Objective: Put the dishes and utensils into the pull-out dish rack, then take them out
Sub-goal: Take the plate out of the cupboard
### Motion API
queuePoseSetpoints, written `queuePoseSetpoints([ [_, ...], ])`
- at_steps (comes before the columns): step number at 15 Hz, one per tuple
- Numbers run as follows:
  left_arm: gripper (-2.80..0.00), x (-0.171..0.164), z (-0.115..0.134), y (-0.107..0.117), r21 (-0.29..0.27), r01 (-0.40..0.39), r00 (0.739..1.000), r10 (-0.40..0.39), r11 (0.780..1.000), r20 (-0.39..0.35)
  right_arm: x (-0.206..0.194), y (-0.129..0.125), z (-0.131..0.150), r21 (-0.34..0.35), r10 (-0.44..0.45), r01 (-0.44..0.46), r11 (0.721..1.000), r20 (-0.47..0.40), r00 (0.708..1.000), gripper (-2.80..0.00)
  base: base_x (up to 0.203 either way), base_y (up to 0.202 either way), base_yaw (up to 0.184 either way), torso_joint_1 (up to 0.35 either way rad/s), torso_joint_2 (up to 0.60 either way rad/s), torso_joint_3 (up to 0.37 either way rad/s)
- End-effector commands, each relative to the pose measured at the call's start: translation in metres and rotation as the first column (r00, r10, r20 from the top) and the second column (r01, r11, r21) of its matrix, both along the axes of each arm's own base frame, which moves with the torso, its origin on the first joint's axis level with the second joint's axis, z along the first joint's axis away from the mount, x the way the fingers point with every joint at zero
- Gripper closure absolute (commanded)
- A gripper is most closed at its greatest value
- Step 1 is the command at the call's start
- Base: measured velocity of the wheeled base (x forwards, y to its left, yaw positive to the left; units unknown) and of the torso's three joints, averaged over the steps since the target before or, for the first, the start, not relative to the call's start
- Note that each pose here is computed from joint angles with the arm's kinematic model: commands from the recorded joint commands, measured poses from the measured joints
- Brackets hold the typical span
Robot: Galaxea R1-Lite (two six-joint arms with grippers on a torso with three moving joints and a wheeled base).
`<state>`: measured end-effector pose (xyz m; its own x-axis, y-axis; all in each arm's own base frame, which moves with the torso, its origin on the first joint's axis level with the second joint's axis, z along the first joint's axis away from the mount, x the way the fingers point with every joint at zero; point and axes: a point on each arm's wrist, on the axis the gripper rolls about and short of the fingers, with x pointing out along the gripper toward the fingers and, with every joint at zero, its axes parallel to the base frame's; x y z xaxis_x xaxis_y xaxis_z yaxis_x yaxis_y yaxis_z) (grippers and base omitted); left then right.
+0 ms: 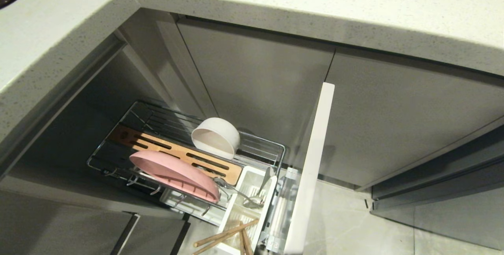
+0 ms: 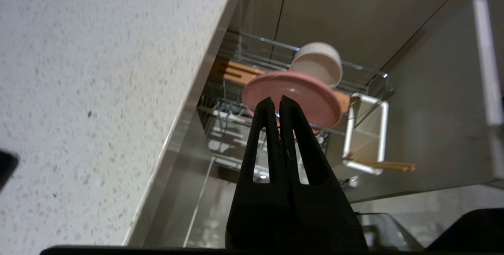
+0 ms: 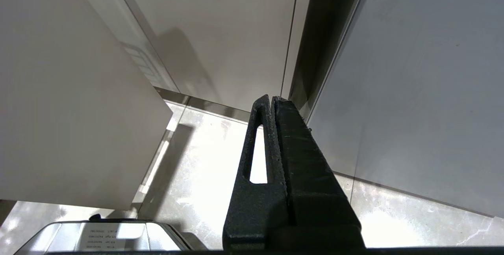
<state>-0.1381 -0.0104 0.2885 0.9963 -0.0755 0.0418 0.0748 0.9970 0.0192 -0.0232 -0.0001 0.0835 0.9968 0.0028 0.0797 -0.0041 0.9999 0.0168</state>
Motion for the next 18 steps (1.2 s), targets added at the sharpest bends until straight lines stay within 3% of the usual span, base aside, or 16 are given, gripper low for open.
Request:
queuePoseSetpoints([
  [1, 0.00, -0.001, -0.039, 0.004, 0.060, 0.003, 0.999, -0.006, 0.998, 0.045, 0.002, 0.000, -0.007, 0.000, 0.000, 0.000, 1.000, -0.026, 1.000, 0.00, 0.000, 0.000, 0.000, 0.000, 0.00, 0.000],
  [4, 0.00, 0.016, -0.079, 0.007, 0.124, -0.038, 0.985, 0.016, 0.992, 0.173, 0.002, 0.000, -0.007, 0.000, 0.000, 0.000, 1.000, -0.026, 1.000, 0.00, 0.000, 0.000, 0.000, 0.000, 0.00, 0.000],
  [6, 0.00, 0.028, -0.085, 0.009, 0.084, -0.066, 0.954, 0.038, 0.994, 0.298, 0.002, 0.000, -0.007, 0.000, 0.000, 0.000, 1.000, -0.026, 1.000, 0.00, 0.000, 0.000, 0.000, 0.000, 0.00, 0.000],
  [11, 0.00, 0.077, -0.130, 0.010, 0.085, -0.097, 0.960, 0.071, 0.992, 0.270, 0.002, 0.000, -0.007, 0.000, 0.000, 0.000, 1.000, -0.026, 1.000, 0.00, 0.000, 0.000, 0.000, 0.000, 0.00, 0.000],
  [14, 0.00, 0.107, -0.174, 0.010, 0.105, -0.110, 0.965, 0.080, 0.988, 0.252, 0.002, 0.000, -0.007, 0.000, 0.000, 0.000, 1.000, -0.026, 1.000, 0.00, 0.000, 0.000, 0.000, 0.000, 0.00, 0.000],
  [16, 0.00, 0.114, -0.193, 0.010, 0.098, -0.102, 0.977, 0.081, 0.990, 0.199, 0.002, 0.000, -0.007, 0.000, 0.000, 0.000, 1.000, -0.027, 1.000, 0.00, 0.000, 0.000, 0.000, 0.000, 0.00, 0.000],
  [18, 0.00, 0.116, -0.206, 0.010, 0.102, -0.070, 0.996, 0.064, 0.992, 0.057, 0.002, 0.000, -0.007, 0.000, 0.000, 0.000, 1.000, -0.026, 1.000, 0.00, 0.000, 0.000, 0.000, 0.000, 0.00, 0.000],
])
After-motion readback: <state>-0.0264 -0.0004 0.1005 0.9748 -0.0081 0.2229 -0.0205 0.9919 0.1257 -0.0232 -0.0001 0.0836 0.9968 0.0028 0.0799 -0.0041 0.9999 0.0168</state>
